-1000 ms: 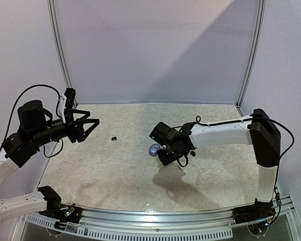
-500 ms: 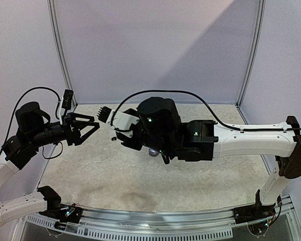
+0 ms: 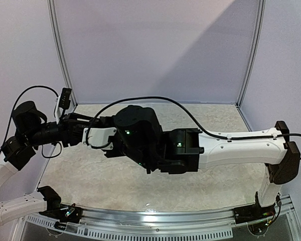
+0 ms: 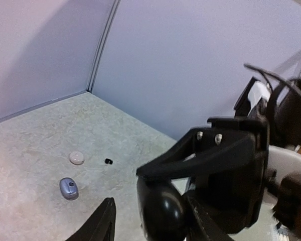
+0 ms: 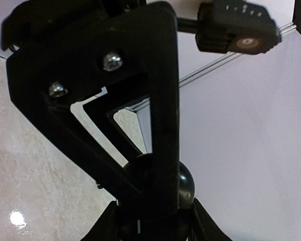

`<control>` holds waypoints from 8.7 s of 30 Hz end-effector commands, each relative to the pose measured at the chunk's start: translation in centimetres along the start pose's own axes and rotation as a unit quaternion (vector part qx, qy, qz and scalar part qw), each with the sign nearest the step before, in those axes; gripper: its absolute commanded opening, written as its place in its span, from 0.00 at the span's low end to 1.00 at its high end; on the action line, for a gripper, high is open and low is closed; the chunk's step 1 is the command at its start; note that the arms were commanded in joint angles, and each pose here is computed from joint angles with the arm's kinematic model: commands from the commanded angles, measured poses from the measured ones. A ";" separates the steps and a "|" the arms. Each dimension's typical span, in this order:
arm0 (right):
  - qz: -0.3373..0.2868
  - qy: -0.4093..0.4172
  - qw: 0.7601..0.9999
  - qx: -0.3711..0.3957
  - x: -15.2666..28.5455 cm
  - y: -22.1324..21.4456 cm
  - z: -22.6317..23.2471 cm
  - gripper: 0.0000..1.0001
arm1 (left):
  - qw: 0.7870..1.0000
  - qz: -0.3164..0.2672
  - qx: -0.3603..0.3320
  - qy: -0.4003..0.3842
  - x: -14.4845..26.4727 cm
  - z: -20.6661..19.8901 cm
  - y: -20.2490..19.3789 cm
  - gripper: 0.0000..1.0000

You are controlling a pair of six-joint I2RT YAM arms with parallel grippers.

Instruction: Insert the wireless bluetooth earbuds into the charging case

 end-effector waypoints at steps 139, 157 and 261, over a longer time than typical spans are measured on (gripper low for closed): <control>-0.192 0.305 0.828 -0.430 4.6 -6.2 -10.6 0.00 | 0.979 -0.058 -0.130 -0.148 -5.3 -1.2 0.9 0.54; -0.174 0.303 0.844 -0.408 3.8 -6.0 -9.8 0.00 | 0.972 -0.067 -0.132 -0.181 -5.7 -1.9 1.9 0.43; 0.513 0.008 0.618 -0.595 4.4 -43.0 -2.3 0.41 | 0.963 -0.036 -0.207 -0.169 -6.0 0.4 -3.2 0.00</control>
Point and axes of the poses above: each gripper's point midway between its finger pads, its own x axis back along the fingers, its own z axis along the line the jaws close on, y = z × x, the point moved 8 cm from there along x, back along the fingers, and after that the axes turned 5 degrees about x, right-handed, at the moved point
